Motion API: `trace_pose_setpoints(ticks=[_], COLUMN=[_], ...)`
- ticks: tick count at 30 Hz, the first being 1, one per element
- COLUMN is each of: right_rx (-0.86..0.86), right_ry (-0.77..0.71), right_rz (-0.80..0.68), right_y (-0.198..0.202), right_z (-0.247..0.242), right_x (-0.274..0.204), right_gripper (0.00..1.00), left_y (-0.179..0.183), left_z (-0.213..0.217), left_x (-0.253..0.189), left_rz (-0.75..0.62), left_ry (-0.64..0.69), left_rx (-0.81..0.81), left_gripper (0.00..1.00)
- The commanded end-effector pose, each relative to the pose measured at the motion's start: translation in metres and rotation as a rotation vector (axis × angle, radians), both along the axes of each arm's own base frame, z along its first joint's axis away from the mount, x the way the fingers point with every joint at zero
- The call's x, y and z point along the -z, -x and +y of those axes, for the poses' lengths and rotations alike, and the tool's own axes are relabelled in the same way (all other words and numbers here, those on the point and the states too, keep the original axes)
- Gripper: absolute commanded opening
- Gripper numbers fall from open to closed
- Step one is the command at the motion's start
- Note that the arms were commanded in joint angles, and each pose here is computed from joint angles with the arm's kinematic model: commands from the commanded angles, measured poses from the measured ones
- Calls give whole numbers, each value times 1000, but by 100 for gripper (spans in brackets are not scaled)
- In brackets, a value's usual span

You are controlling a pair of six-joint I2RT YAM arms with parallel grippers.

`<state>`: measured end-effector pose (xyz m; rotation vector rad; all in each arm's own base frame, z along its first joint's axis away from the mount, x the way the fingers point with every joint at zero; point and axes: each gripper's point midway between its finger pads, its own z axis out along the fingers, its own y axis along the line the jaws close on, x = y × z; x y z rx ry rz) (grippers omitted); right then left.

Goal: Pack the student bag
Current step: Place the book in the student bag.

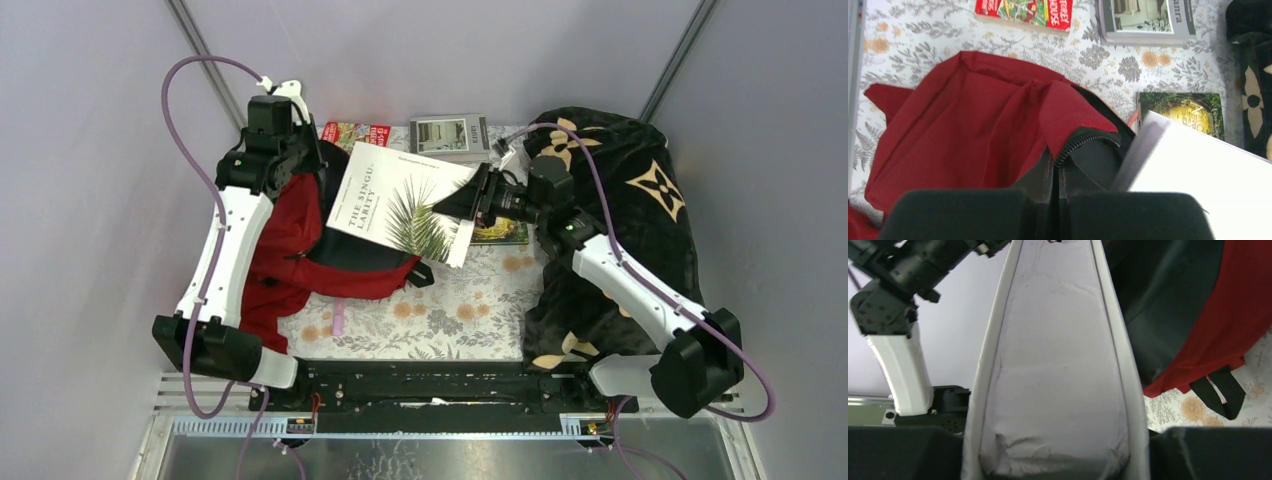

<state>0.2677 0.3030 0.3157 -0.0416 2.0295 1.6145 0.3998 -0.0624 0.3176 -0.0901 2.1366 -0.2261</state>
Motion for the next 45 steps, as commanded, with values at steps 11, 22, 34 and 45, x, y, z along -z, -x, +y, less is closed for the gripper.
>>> trace_pose_setpoints(ticks=[11, 22, 34, 45], right_rx=[80, -91, -107, -20], right_ry=[40, -100, -121, 31], right_rz=[256, 255, 331, 342], right_y=[-26, -28, -73, -105], right_z=[31, 100, 219, 251], right_x=[91, 83, 107, 187], right_gripper=[24, 25, 17, 26], left_y=[16, 25, 31, 41], left_z=[-32, -66, -62, -73], left_x=[-7, 10, -23, -16], left_rz=[-113, -72, -186, -147], left_ry=[190, 338, 302, 357], left_rx=[134, 271, 296, 352], left_gripper=[0, 0, 0, 0])
